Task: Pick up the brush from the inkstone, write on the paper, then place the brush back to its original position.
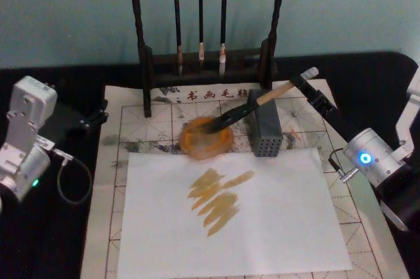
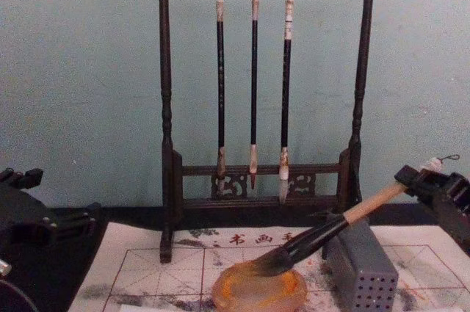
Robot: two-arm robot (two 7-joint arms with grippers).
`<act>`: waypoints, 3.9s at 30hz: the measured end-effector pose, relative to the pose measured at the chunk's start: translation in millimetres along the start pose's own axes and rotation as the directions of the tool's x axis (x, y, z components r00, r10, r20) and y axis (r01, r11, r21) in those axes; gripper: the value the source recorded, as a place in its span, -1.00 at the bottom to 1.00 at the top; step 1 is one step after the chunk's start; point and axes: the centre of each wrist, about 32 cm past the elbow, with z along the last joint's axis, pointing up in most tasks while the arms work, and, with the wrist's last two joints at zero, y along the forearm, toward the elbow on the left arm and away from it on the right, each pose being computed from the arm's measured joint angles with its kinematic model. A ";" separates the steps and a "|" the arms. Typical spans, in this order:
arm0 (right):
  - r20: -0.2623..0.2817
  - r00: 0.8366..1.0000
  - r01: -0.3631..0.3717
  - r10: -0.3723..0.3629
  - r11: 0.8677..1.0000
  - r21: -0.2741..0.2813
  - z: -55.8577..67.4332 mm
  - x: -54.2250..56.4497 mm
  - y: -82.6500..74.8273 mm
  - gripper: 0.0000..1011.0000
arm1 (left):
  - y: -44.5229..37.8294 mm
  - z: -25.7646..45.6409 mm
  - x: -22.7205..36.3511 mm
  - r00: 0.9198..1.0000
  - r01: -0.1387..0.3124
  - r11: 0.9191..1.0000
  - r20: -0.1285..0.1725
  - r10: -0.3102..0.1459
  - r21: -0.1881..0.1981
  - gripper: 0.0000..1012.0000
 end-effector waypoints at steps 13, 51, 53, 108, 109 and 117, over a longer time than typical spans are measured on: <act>-0.016 0.998 -0.054 0.054 0.998 0.020 9.3 -9.0 -3.5 -0.66 | 0.0 0.0 0.0 1.000 0.000 1.000 0.000 0.000 0.000 0.98; 0.366 0.911 -0.145 0.188 0.979 -0.143 55.2 -58.0 -28.4 -0.66 | 0.0 0.0 0.0 1.000 0.000 1.000 0.000 0.000 0.000 0.98; 0.375 0.907 -0.146 0.193 0.978 -0.151 56.2 -58.9 -28.8 -0.66 | 0.0 0.0 0.0 1.000 0.000 1.000 0.000 0.000 0.000 0.98; 0.603 0.744 -0.097 0.286 0.940 -0.326 64.2 -89.1 -36.7 -0.66 | 0.0 0.0 0.0 1.000 0.000 1.000 0.000 0.000 0.000 0.98; 0.606 0.741 -0.097 0.288 0.940 -0.327 63.6 -89.3 -36.4 -0.66 | 0.0 0.0 0.0 1.000 0.000 1.000 0.000 0.000 0.000 0.98; 0.616 0.733 -0.088 0.289 0.938 -0.336 61.3 -88.3 -35.7 -0.66 | 0.0 0.0 0.0 1.000 0.000 1.000 0.000 0.000 0.000 0.98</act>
